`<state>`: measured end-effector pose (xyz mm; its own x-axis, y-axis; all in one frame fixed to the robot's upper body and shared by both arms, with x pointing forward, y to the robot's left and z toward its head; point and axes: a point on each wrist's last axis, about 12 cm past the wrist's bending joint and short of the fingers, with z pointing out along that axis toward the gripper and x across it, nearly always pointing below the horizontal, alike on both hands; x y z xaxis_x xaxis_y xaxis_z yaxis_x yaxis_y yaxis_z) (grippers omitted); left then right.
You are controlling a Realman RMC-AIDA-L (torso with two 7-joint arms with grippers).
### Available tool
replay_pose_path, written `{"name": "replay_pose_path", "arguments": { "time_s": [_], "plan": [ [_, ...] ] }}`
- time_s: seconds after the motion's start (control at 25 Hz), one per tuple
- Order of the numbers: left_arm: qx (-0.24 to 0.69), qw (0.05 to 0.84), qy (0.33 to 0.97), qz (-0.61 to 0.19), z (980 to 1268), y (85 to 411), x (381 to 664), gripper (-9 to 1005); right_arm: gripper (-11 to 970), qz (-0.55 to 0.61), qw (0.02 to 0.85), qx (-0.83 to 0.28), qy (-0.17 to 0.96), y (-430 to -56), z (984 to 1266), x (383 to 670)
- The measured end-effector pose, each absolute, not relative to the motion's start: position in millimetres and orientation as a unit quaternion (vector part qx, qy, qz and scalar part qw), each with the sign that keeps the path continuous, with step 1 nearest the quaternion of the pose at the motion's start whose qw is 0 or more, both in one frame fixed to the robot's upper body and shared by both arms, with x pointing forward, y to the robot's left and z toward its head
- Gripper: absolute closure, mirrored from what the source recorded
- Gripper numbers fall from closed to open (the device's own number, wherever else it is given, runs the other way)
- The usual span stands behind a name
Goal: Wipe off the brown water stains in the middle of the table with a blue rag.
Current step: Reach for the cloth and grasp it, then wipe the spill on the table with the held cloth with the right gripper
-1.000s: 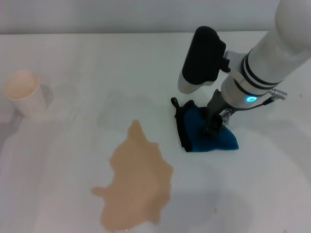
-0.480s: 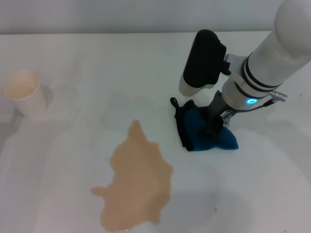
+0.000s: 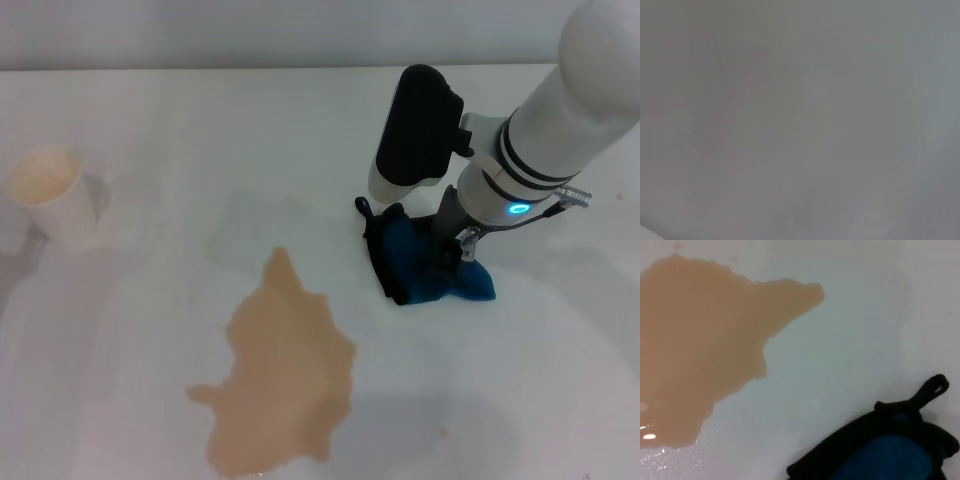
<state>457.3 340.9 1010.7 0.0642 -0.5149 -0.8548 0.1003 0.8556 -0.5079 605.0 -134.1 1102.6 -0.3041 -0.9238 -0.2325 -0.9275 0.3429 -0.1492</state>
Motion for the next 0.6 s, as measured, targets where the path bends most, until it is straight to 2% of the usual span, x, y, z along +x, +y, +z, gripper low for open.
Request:
{"name": "replay_pose_path", "arguments": {
  "time_s": [0.04,0.24,0.6],
  "plan": [
    [-0.159,0.712,0.649,-0.216,1010.8,340.9,457.3,109,793,0.007,0.14,-0.574,0.807,-133.5,1102.6,604.7],
    [-0.158,0.715,0.647,-0.215,1011.7,342.2,456.8,109,859,0.02,0.145,-0.581,0.801,-125.0,1104.4,601.1],
    [-0.157,0.713,0.648,-0.219,1011.0,340.5,455.7,109,859,0.065,0.159,-0.618,0.768,-91.1,1097.6,580.4]
  ]
}}
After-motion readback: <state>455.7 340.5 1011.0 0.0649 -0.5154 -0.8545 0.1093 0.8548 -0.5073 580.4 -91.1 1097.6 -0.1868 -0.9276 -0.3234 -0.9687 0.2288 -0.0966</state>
